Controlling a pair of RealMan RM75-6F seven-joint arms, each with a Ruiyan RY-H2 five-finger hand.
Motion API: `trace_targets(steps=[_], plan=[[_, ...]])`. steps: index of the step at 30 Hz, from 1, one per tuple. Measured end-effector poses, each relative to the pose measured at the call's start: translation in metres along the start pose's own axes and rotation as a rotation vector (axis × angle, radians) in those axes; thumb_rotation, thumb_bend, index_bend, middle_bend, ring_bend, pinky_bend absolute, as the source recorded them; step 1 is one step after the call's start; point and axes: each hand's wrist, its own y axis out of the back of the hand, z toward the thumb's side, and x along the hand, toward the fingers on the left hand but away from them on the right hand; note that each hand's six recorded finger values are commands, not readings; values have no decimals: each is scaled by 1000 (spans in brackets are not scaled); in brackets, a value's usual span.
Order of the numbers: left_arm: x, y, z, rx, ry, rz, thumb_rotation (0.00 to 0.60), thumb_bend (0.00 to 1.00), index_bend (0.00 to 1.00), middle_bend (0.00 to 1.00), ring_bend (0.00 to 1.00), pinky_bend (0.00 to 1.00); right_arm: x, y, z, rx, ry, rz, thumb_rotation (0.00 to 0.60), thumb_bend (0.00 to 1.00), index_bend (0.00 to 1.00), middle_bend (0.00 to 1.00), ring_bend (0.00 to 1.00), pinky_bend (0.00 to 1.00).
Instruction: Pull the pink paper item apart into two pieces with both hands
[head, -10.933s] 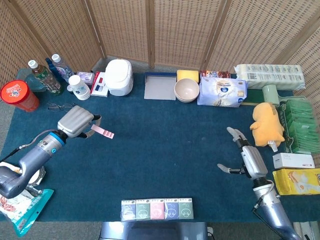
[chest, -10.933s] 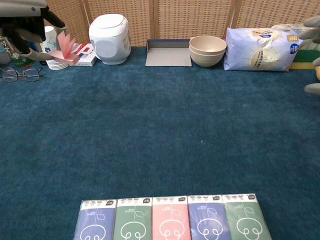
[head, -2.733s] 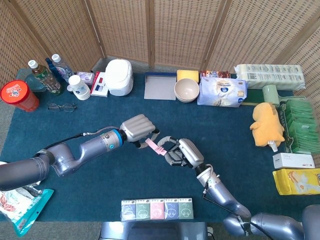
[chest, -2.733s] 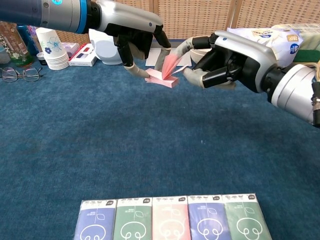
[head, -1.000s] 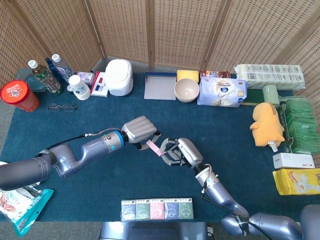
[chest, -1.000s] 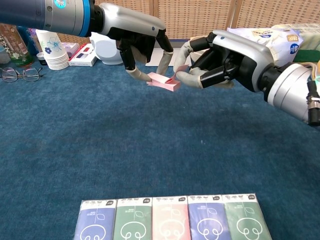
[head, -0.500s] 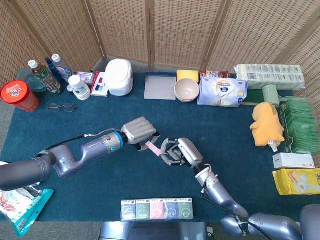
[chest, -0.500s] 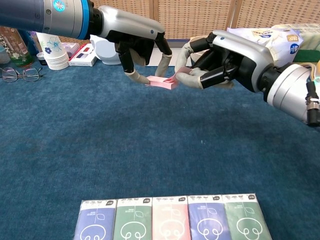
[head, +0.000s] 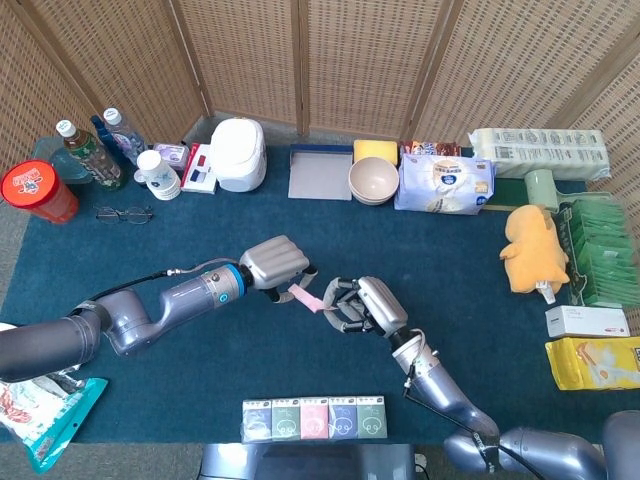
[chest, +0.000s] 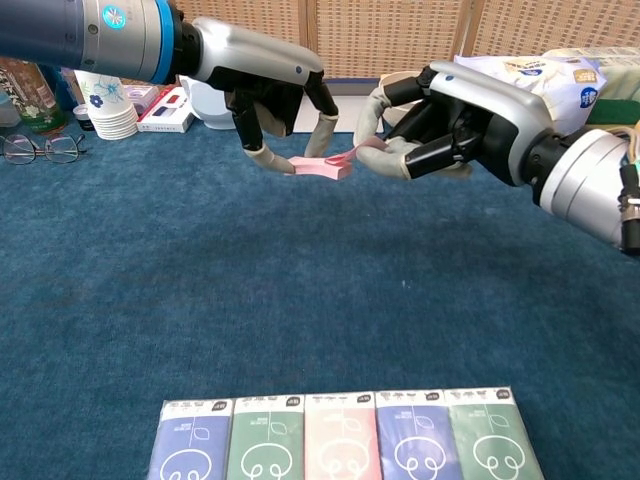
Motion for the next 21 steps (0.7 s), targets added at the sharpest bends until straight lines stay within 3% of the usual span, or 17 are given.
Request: trace_targets(steps=[8,21], plan=[[-4,-4,-8,-9,20,-4,600,387,673,1000,1000,1000,2,1,-2,4,-4,0,600,418,699,1000,1000,1000],[-32,-16,-47,-60,115,12,600,388,673,1000,1000,1000,10,15,-13,37,-34,-16,600,418,694,1000,1000,1000]])
